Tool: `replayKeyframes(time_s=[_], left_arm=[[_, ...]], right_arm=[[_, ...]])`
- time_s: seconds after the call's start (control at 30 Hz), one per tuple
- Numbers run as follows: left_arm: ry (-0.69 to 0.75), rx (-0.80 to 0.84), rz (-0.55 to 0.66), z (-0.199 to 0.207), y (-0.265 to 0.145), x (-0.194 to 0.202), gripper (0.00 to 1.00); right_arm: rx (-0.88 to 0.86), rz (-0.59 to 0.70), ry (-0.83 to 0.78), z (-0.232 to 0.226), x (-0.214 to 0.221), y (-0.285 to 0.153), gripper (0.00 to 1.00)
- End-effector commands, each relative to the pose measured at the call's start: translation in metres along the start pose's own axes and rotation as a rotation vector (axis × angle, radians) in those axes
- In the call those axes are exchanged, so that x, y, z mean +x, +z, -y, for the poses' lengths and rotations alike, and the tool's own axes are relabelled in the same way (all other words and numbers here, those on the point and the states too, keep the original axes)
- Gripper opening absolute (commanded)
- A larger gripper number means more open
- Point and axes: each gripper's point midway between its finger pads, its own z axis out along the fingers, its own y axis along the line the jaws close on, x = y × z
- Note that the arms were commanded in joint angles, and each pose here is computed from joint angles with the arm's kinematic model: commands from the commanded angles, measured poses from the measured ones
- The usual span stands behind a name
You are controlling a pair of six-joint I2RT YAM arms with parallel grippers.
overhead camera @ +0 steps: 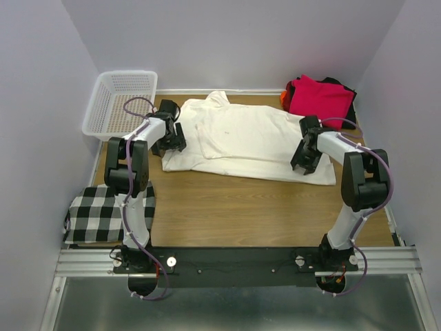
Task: Fold and stack the t-shirts
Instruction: Fold the flattened tshirt in 1/3 of the way
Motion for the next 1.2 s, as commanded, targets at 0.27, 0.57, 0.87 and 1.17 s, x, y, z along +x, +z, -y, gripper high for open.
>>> replayKeyframes(time_s=[0.27, 0.57, 0.87, 1.17], left_arm=[[0.015, -0.083, 0.072, -0.035, -0.006, -0.037, 0.93], [0.040, 0.063, 0.120, -0.018, -0.055, -0.029, 0.93], [0.207, 0.175, 0.007, 0.029, -0.069, 0.032, 0.93], [0.161, -0.089, 0.006, -0.017, -0.064, 0.048, 0.93]], right_arm=[[0.370, -0.150, 0.000, 0.104, 0.038, 0.017, 0.53], [0.369, -0.148, 0.003, 0.103, 0.037, 0.020, 0.52], [0.361, -0.146, 0.000, 0.100, 0.035, 0.020, 0.51], [0.365, -0.152, 0.007, 0.102, 0.038, 0.021, 0.51]])
